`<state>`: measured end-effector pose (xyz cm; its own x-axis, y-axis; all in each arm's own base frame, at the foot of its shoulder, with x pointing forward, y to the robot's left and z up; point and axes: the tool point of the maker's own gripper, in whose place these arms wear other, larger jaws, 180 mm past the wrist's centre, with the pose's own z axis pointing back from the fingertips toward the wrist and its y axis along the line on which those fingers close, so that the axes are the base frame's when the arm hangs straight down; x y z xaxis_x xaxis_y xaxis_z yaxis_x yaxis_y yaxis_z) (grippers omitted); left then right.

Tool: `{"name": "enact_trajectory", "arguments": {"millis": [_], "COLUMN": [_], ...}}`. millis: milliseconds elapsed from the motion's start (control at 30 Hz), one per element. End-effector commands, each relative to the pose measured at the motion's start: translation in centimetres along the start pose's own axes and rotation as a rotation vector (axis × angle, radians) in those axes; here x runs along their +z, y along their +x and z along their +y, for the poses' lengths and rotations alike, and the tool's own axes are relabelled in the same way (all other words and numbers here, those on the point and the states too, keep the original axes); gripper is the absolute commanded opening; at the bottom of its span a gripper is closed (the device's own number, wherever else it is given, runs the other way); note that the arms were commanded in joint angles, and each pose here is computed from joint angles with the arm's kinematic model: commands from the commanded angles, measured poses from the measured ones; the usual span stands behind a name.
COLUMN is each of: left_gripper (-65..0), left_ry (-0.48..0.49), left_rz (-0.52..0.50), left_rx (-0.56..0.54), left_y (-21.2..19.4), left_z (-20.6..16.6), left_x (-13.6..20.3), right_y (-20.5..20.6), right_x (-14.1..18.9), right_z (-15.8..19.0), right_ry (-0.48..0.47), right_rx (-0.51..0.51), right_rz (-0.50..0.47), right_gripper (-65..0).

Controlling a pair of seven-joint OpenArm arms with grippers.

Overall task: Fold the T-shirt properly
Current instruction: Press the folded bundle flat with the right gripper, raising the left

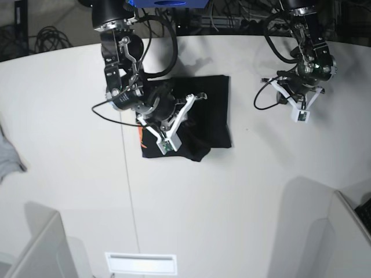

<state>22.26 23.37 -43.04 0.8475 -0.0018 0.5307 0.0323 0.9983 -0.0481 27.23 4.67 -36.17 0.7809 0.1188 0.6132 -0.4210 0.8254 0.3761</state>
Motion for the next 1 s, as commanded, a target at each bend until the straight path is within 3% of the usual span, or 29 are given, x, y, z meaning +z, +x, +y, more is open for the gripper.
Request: {"name": "enact_trajectory", "arguments": {"millis": [0,167,300,367,533,967], "left_gripper": [-65.0,-65.0,-65.0,-65.0,-65.0,-65.0], "left_ry": [0.041,0.061,0.018,-0.021,-0.08,-0.033], "left_rz": [0.054,0.051,0.002,-0.031,-0.064,-0.077], "left_rx": [-0.007,0.011,0.099,0.141,0.179,0.189], "left_y": [-1.2,-1.3,-0.9,-0.3,0.2,0.3], "left_z": [1.1,2.0,2.3,2.6,3.2,5.4], "left_x": [0.3,0.7,1.3,1.7,2.8,3.7], "right_y": [1.5,0.5,0.4,0.4,0.1,-0.4], "right_x": [0.2,-0.5,-0.6,-0.6,-0.8,-1.9], "right_z": [0.6,0.1,-1.1,-1.0,-0.3,6.4], "right_ry": [0.023,0.005,-0.054,-0.055,-0.041,0.091], "right_rx": [0.008,-0.038,-0.148,-0.149,-0.138,0.014], "right_rz": [-0.048,-0.015,-0.012,-0.013,-0.002,0.039], "right_gripper": [-65.0,-65.0,-35.6,-29.4,-29.0,-29.0]}}
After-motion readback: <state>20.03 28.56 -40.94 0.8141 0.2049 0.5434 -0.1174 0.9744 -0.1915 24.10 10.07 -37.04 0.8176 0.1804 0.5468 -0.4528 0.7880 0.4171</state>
